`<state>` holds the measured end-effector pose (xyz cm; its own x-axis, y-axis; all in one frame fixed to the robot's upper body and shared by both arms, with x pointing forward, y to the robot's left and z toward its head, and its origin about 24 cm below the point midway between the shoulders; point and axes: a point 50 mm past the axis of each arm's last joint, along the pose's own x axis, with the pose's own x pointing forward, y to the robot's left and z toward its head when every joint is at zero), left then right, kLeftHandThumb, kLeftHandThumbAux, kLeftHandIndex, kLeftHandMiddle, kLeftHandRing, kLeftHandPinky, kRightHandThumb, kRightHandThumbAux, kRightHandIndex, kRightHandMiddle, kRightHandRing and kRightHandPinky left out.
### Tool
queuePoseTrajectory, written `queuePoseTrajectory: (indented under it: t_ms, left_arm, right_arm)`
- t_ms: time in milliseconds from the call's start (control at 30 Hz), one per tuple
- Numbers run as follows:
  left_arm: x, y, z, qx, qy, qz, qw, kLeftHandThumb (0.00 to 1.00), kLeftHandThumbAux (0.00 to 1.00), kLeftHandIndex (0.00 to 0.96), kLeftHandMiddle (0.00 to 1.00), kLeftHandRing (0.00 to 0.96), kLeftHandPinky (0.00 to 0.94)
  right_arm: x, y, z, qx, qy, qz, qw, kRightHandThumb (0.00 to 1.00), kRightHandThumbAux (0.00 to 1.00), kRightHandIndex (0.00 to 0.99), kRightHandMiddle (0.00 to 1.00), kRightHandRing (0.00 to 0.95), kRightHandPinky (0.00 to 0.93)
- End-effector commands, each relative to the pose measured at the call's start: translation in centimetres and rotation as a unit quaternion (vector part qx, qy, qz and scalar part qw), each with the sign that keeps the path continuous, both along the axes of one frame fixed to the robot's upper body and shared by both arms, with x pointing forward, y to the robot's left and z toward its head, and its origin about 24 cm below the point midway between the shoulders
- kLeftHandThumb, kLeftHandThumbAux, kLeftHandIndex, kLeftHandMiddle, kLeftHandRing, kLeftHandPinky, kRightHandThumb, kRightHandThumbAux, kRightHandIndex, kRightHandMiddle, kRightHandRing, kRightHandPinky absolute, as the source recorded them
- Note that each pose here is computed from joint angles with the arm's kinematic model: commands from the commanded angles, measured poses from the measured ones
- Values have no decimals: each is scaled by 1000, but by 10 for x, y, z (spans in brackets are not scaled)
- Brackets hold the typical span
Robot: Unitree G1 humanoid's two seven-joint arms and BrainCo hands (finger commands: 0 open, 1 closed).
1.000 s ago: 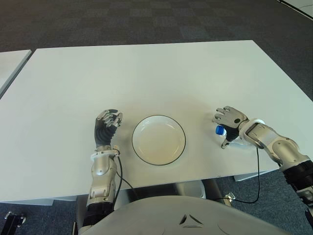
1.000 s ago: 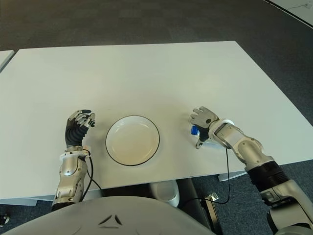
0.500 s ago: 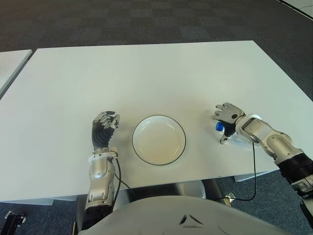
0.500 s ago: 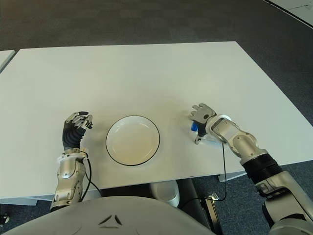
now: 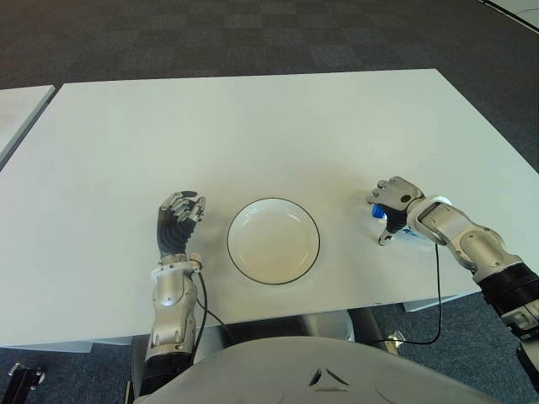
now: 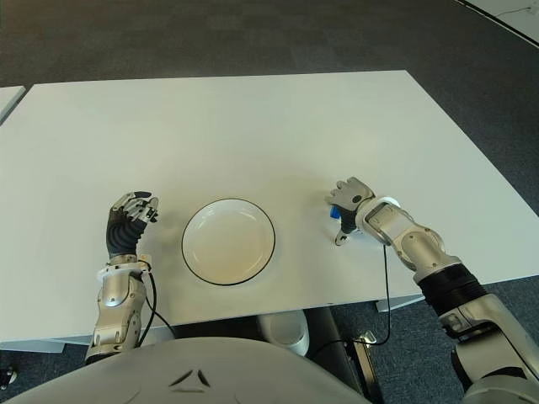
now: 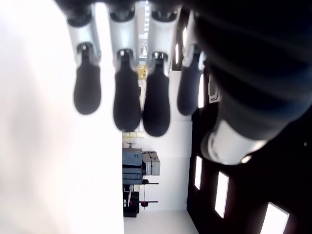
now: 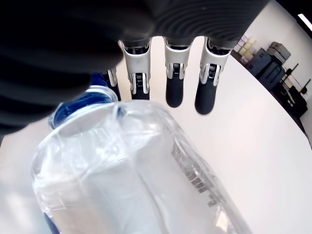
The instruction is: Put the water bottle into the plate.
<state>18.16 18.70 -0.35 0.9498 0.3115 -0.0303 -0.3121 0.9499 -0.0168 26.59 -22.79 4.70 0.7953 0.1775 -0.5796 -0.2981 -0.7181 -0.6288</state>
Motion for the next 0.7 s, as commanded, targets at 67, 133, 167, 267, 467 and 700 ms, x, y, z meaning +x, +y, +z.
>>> queuePoseTrajectory:
  t_ms: [67,133,167,267,467,700]
  left_arm:
    - [0,1,-2,5,4,-6,1000,707,713,433,639,629,609]
    - [0,1,-2,7,-3,-14,1000,707,713,433,640,630,610]
    - [0,2,-2,8,-5,-17,1000,707,713,433,643,633,617]
    - [0,3,-1,11,-12,-26,1000,707,714,433,649,639,627]
    - [-1,7,-2,16,-13,-36,999,707,715,433,664,655,640]
    - [-1,8,-1,23,-4,-31,999,707,715,432,665,660,639]
  right_arm:
    - [-15,-4,-16,18,30,-10,999,555,585,60,177,213,291]
    - [-14,-3,-12,27,28,-8,999,551,581,57,178,214,278]
    - [-14,-2,-11,31,28,-7,999,544,571,45,167,203,257]
    - [-14,-1,-7,45,25,-13,999,534,558,22,135,170,218]
    - [-20,5,22,76,9,-20,997,534,532,2,14,20,60]
    - [-33,5,50,81,-17,-26,996,535,452,0,0,1,5]
